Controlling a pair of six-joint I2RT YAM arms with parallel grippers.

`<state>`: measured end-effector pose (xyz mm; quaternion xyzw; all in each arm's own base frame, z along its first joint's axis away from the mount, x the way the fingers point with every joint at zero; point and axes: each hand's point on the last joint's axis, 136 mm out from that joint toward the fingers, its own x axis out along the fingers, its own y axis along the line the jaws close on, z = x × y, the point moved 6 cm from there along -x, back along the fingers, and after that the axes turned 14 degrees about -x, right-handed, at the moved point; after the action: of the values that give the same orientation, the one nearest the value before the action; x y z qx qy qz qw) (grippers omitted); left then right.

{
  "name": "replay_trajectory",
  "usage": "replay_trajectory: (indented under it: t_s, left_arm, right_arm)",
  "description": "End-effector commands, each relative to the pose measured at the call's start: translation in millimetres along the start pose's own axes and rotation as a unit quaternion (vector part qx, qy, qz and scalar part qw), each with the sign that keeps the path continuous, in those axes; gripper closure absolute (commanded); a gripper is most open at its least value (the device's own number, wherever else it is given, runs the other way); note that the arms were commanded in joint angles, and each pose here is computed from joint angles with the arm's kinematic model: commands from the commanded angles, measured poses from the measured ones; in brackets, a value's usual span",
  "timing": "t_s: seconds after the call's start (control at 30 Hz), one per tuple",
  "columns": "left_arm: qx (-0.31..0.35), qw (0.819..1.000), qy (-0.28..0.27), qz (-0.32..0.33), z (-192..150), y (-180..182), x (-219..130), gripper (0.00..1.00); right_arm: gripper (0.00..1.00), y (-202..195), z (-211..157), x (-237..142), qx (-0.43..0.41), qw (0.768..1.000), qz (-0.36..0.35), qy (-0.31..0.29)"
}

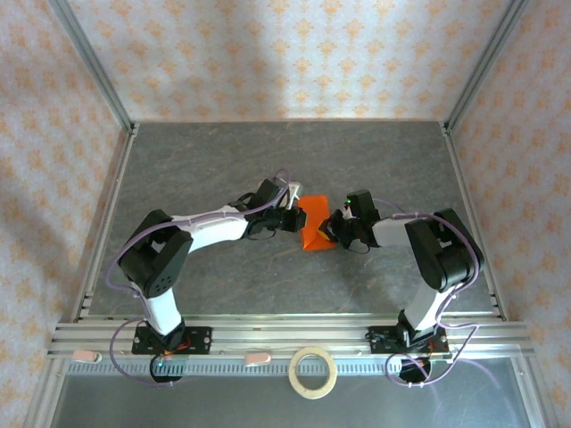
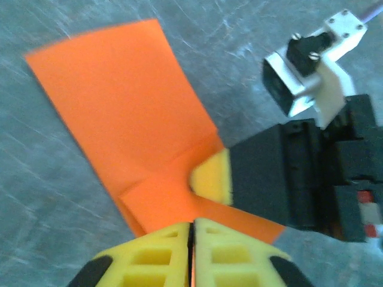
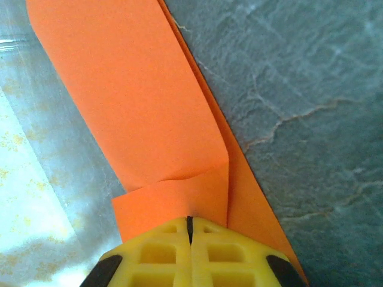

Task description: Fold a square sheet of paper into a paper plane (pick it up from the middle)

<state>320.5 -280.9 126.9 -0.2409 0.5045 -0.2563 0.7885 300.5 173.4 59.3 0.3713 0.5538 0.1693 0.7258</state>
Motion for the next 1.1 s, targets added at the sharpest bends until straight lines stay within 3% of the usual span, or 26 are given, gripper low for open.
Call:
replay_trajectory:
  t_s: [0.0,0.37,1.07]
  left_arm:
    - [-0.02,0.995,0.067,-0.071,-15.6,-11.0,6.2,0.99]
    - [-0.05,0.979,0.165,-0.109,-35.7,-4.7,37.7,1.0]
    - [-0.074,0.98,0.174,-0.07,-50.3,17.9,45.1,0.99]
  right_arm:
    - [1.0,-46.1,-18.8,5.7,0.035,0.994,-0.098,0.018]
    - [1.0,-47.5,-19.3,6.7,0.035,0.994,-0.099,0.02]
    - [1.0,-50.0,-22.4,5.4,0.032,0.994,-0.103,0.024]
